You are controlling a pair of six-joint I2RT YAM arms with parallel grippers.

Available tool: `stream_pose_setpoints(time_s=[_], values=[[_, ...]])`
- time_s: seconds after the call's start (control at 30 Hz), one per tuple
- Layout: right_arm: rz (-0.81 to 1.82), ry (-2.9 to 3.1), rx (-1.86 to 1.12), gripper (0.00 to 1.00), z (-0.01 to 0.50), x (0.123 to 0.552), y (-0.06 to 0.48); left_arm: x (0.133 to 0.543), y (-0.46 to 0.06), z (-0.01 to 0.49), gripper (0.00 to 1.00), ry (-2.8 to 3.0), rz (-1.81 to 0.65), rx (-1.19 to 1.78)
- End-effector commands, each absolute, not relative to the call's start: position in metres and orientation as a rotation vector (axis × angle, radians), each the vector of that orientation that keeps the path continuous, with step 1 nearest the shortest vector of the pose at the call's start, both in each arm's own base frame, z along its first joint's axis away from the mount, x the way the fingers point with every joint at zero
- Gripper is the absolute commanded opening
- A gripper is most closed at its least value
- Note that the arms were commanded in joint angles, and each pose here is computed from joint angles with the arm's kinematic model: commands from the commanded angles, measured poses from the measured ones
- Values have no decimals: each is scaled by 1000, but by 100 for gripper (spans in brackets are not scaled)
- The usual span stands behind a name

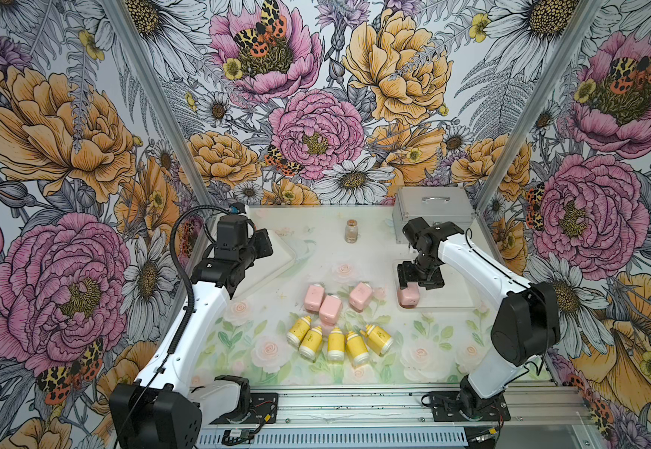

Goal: Place the pencil sharpeners by color into the storage box
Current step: Place the pencil sharpener in the storage box, then pick up the pencil sharpener from the center of the board.

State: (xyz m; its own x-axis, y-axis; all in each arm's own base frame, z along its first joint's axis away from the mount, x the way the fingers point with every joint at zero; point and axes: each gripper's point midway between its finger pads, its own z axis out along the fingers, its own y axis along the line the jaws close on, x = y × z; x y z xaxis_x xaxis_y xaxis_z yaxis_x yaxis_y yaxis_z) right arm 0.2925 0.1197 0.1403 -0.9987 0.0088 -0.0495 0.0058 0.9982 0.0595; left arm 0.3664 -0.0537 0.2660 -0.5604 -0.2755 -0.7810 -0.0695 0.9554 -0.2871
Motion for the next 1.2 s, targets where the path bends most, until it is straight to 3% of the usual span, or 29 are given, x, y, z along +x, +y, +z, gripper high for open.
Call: stream_pose_setpoints(time_s=[0.0,0.37,1.17], values=[[100,3029,23,82,174,286,132,365,-53,273,0,2150,-245,-218],[157,2982,25,83,201,278,184,362,-47,280,0,2128,-232,-229],[220,3074,159,94,135,286,257,362,-45,279,0,2128,-239,-240]])
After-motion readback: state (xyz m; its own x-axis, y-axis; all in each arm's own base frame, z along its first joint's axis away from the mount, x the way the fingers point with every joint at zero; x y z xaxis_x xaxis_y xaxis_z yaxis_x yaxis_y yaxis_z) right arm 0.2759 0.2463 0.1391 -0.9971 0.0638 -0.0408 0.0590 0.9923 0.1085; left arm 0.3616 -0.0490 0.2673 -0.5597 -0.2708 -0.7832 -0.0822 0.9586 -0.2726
